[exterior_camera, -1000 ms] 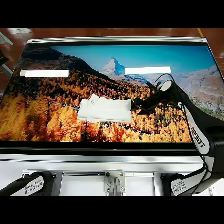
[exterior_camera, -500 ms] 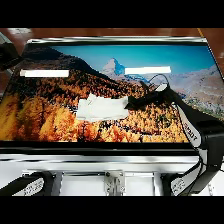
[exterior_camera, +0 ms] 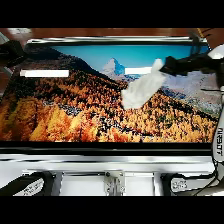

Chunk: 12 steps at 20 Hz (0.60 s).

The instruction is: Fold the shirts.

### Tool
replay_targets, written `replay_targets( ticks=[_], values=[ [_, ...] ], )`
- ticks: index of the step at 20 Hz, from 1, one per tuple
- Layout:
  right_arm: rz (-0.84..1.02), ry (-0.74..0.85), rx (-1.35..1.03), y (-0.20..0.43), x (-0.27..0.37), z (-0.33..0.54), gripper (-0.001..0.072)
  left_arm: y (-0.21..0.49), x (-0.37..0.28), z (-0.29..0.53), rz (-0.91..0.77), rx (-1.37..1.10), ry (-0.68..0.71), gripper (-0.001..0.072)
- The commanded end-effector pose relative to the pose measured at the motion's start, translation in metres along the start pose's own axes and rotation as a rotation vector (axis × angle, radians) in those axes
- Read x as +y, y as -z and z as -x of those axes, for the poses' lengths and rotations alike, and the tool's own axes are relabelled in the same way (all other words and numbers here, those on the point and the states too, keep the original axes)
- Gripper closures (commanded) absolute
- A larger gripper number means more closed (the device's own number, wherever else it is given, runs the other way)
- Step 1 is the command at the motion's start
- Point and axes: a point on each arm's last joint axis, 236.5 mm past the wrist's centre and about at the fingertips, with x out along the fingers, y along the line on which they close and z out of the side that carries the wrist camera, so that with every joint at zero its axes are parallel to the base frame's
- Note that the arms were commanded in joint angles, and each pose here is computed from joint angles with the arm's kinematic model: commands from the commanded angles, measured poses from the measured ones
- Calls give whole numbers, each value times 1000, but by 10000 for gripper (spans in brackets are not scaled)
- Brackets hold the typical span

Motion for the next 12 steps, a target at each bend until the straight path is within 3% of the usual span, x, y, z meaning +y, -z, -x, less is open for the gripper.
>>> replay_targets(
  ticks=[1,8,10,12],
  values=[
    [-106,281,58,20,-113,70,661,4,-1,0,-1,14,1,666],
    [-508,720,21,102,-314,216,661,36,2,3,8,149,-15,666],
    [-681,776,19,149,-346,252,661,38,-4,2,3,158,-6,666],
    [-846,735,82,207,-356,255,660,41,-15,1,-17,160,16,667]
  ],
)
